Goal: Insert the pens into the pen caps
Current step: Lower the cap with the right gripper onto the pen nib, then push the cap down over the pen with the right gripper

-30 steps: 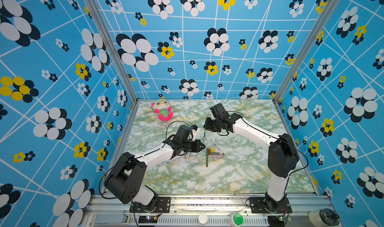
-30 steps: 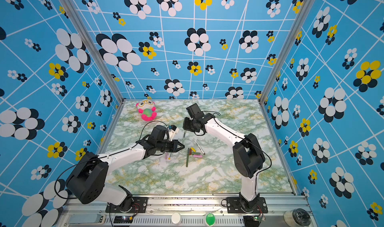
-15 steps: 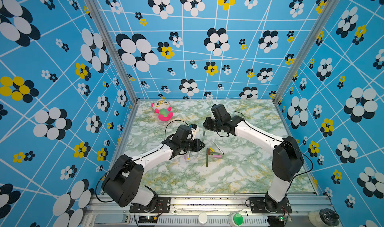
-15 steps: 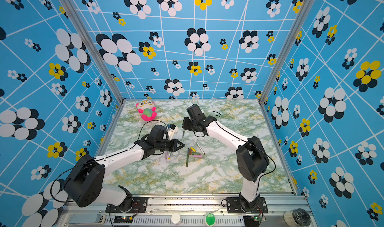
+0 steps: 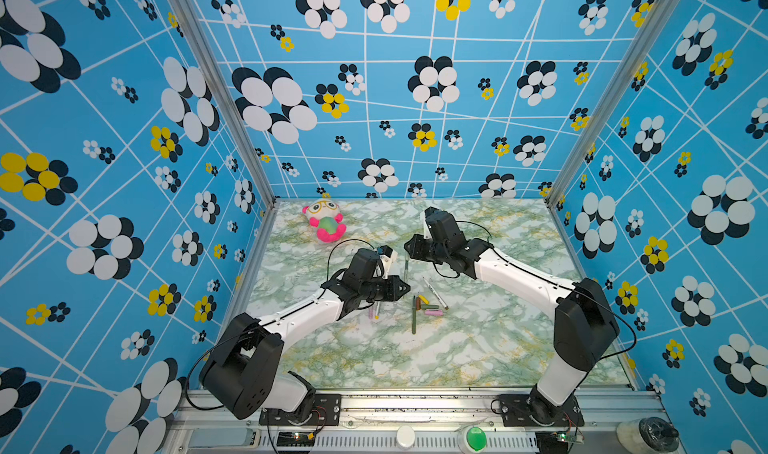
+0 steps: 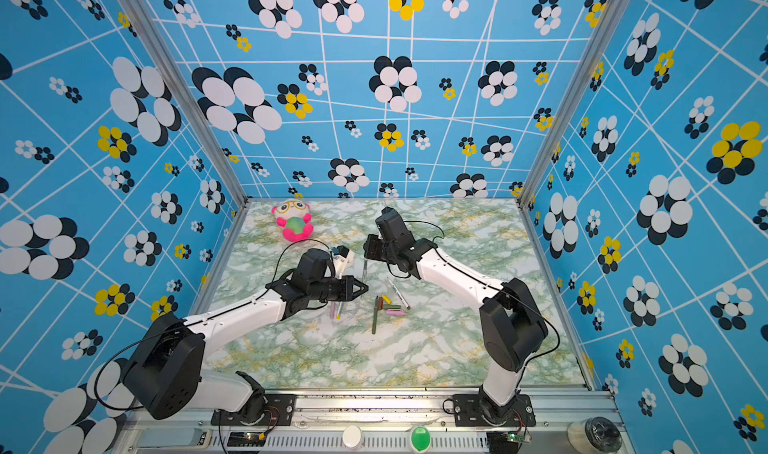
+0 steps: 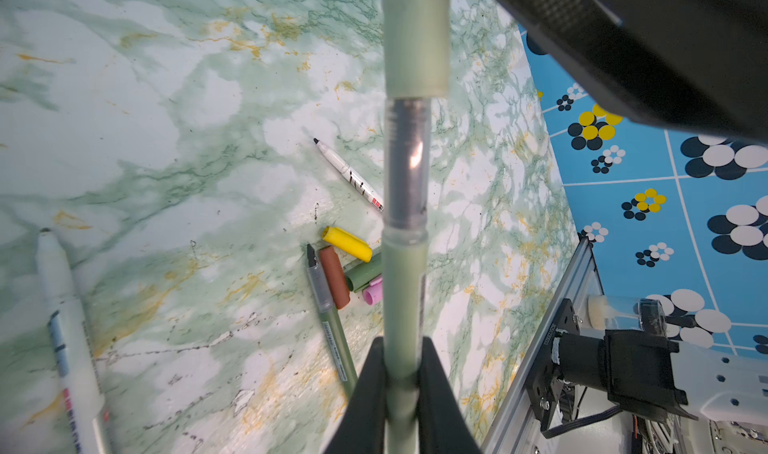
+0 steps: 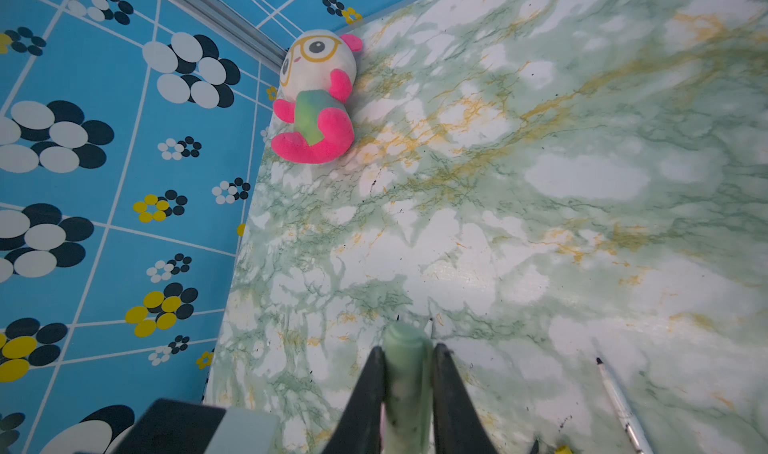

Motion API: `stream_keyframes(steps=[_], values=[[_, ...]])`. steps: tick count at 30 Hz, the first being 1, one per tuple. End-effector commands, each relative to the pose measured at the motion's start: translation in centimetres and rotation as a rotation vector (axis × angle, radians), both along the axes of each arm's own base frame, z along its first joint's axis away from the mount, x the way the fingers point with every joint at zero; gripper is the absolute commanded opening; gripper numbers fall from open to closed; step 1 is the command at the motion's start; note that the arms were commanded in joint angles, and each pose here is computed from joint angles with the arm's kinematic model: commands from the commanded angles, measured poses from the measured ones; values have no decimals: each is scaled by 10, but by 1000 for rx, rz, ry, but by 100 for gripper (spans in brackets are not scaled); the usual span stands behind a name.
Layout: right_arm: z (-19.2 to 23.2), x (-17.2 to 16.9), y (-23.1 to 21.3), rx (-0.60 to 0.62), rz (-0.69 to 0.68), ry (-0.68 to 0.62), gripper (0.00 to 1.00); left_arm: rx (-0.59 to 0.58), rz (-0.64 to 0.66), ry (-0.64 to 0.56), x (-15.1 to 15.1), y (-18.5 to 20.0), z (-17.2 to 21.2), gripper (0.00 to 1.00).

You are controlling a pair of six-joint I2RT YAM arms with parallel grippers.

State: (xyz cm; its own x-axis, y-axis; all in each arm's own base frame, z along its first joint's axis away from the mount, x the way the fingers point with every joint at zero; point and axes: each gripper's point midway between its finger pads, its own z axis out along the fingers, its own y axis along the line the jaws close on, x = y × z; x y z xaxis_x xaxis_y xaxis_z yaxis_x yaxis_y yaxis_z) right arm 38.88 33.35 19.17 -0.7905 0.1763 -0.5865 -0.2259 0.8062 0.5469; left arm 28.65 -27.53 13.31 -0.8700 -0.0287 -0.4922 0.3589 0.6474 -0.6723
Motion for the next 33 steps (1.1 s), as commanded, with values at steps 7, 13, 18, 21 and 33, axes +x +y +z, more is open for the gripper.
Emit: stream_keyframes(steps=[7, 13, 18, 21, 33], values=[[16, -21, 17, 40, 106, -37, 21, -24, 34, -84, 15, 2, 22, 0], [20, -25, 19, 48, 135, -43, 21, -16, 31, -101, 18, 4, 25, 0], [23, -26, 17, 36, 140, -54, 21, -6, 32, -116, 18, 9, 28, 0], [24, -26, 16, 35, 138, -57, 21, -1, 30, -125, 18, 11, 29, 0], [26, -31, 21, 38, 191, -50, 22, 15, -1, -175, 15, 14, 36, 0]])
